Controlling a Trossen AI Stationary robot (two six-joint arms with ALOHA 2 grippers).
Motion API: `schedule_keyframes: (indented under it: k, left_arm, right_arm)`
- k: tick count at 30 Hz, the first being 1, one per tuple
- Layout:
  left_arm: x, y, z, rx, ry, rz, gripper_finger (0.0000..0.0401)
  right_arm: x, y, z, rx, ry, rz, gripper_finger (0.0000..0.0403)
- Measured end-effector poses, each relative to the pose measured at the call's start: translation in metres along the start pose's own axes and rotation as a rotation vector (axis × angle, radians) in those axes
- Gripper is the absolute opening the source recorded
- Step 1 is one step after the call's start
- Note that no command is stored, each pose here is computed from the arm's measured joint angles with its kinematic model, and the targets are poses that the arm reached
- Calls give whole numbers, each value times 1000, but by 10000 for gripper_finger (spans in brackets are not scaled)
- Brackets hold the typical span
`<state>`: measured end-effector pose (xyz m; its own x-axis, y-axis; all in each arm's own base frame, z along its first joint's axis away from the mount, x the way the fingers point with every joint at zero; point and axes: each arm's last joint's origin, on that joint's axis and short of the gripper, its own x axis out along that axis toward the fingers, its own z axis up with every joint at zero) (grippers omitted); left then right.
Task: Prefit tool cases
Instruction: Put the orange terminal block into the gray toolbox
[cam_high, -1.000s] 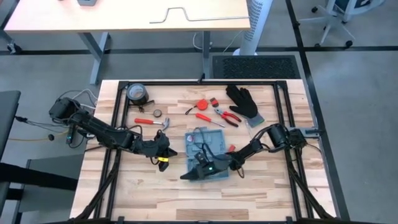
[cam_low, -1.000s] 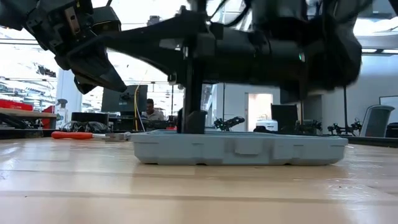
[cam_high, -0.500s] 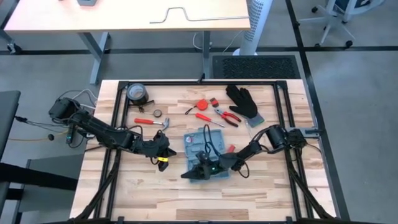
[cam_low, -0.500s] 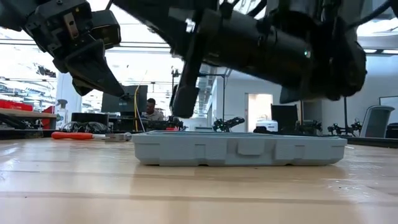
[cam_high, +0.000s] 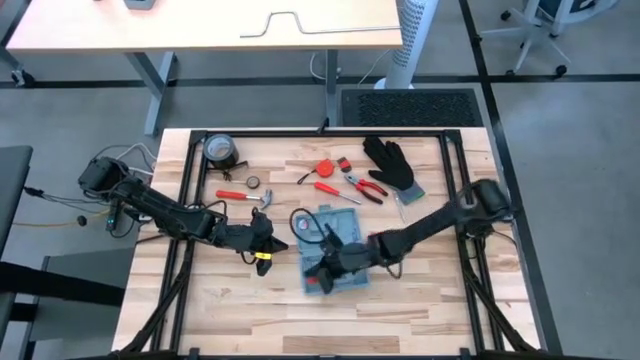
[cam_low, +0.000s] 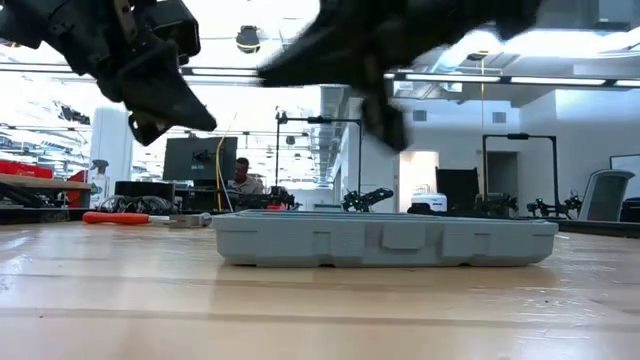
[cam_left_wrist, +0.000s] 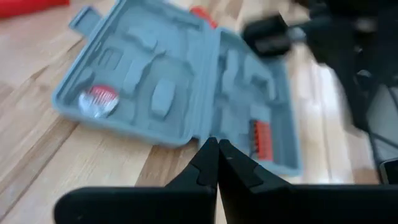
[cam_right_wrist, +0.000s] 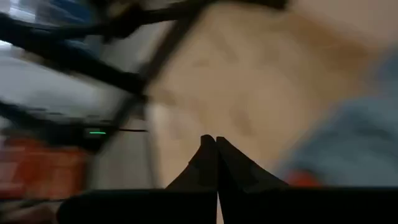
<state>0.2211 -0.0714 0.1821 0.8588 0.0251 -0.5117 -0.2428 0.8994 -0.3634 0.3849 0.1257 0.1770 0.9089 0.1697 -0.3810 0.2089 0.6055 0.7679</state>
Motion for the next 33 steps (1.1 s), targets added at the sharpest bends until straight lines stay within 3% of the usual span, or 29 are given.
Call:
schedule_keyframes:
  k: [7,15,28,33]
  left_arm:
    - [2,-5,8,27,-84,-53,0]
    - [33,-6,10,55,9,-91,0]
    - [118,-35,38,219,136,-238,0]
    - [136,-36,31,239,212,-247,0]
  right_arm:
    - [-72,16,27,-125,-3,-346,4]
    - [-109,-6,17,-22,16,-737,6]
    - [-126,-49,-68,290,-17,-755,3]
    - [-137,-56,-89,374,-30,-779,3]
